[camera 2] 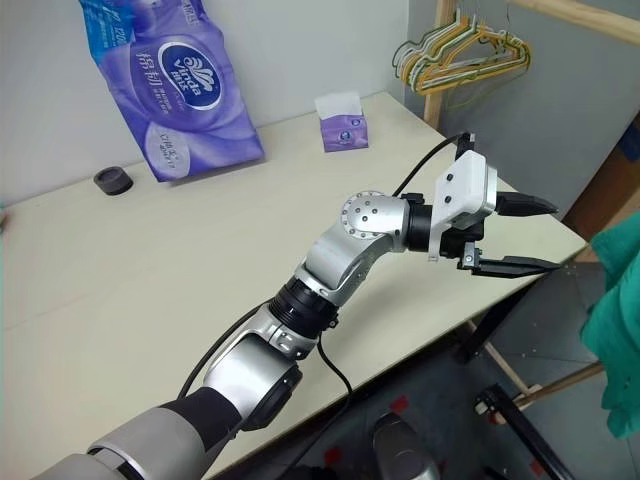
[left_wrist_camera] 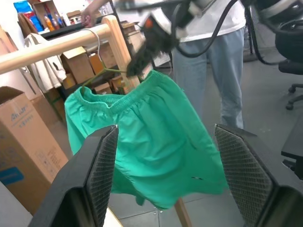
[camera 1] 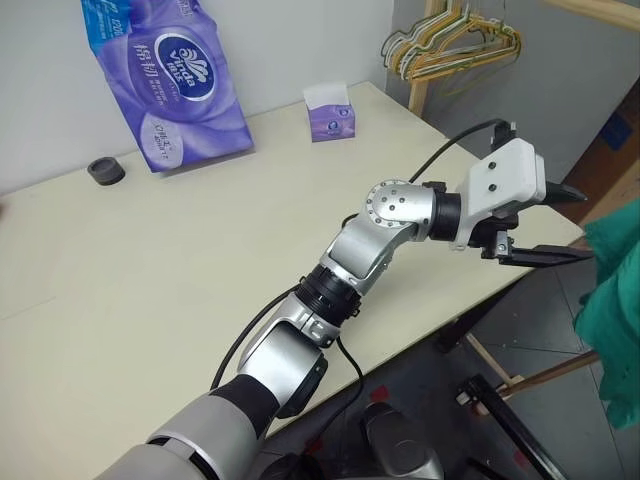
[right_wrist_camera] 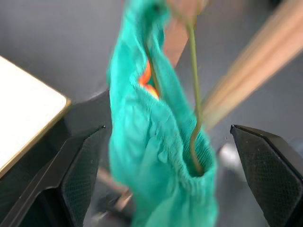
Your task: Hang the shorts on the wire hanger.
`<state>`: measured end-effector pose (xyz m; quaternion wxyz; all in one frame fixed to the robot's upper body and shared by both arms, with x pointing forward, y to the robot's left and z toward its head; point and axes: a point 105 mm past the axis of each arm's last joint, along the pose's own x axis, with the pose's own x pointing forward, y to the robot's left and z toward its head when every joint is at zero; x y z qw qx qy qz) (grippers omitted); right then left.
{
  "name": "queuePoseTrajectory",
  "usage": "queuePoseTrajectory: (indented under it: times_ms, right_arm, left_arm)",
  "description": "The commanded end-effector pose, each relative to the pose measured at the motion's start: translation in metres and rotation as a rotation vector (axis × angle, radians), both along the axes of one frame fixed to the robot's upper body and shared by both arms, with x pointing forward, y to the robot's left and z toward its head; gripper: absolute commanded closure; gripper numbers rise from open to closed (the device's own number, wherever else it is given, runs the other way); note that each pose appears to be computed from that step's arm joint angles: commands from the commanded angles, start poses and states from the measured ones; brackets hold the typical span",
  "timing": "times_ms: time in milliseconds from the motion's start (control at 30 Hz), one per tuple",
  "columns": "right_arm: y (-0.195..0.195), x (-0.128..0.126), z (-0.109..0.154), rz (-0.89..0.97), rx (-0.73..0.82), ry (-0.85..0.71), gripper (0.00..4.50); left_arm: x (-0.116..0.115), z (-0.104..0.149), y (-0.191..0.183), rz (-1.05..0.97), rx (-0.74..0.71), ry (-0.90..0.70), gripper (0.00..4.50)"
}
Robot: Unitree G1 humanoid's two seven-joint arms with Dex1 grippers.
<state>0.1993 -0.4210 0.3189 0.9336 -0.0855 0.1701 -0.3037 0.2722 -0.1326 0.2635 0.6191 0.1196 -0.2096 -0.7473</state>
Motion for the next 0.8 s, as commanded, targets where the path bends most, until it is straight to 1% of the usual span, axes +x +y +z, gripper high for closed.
queuePoseTrajectory:
  times_ms: [33, 100, 200, 300, 367, 433, 467, 533, 567, 600, 667, 767, 800]
  right_arm:
    - [0.02, 0.002, 0.021, 0.037, -0.122, -0.083, 0.01]
    - [0.041, 0.014, 0.022, 0.123, -0.201, -0.103, 0.01]
    - [0.095, 0.043, -0.002, 0.37, -0.288, -0.109, 0.01]
    - [0.125, 0.058, -0.032, 0.483, -0.275, -0.15, 0.01]
    - [0.146, 0.069, -0.045, 0.578, -0.257, -0.221, 0.01]
    - [0.157, 0.075, -0.053, 0.618, -0.27, -0.253, 0.01]
    - [0.168, 0.081, -0.059, 0.665, -0.27, -0.277, 0.01]
    - [0.201, 0.095, -0.077, 0.808, -0.21, -0.338, 0.01]
    - [0.213, 0.101, -0.084, 0.85, -0.148, -0.374, 0.01]
    - [0.22, 0.107, -0.088, 0.868, -0.114, -0.411, 0.01]
    - [0.229, 0.118, -0.097, 0.887, -0.074, -0.441, 0.01]
    - [0.243, 0.138, -0.112, 0.902, -0.03, -0.468, 0.01]
    - [0.246, 0.144, -0.117, 0.9, -0.014, -0.47, 0.01]
  left_arm:
    - [-0.012, 0.01, -0.004, -0.043, -0.032, -0.026, 1.06]
    - [-0.006, 0.006, 0.001, -0.018, -0.026, -0.016, 1.06]
    - [0.011, -0.01, 0.019, 0.081, 0.003, -0.002, 1.06]
    - [0.031, -0.029, 0.045, 0.23, 0.039, 0.021, 1.06]
    - [0.045, -0.041, 0.064, 0.339, 0.053, 0.056, 1.06]
    - [0.054, -0.046, 0.077, 0.425, 0.048, 0.086, 1.06]
    - [0.064, -0.05, 0.089, 0.515, 0.033, 0.104, 1.06]
    - [0.096, -0.06, 0.135, 0.849, -0.033, 0.134, 1.06]
    - [0.11, -0.063, 0.16, 1.022, -0.068, 0.132, 1.06]
    - [0.118, -0.067, 0.183, 1.173, -0.1, 0.128, 1.06]
    - [0.124, -0.075, 0.214, 1.36, -0.162, 0.185, 1.06]
    - [0.112, -0.091, 0.256, 1.572, -0.217, 0.181, 1.06]
    - [0.108, -0.098, 0.266, 1.632, -0.227, 0.202, 1.06]
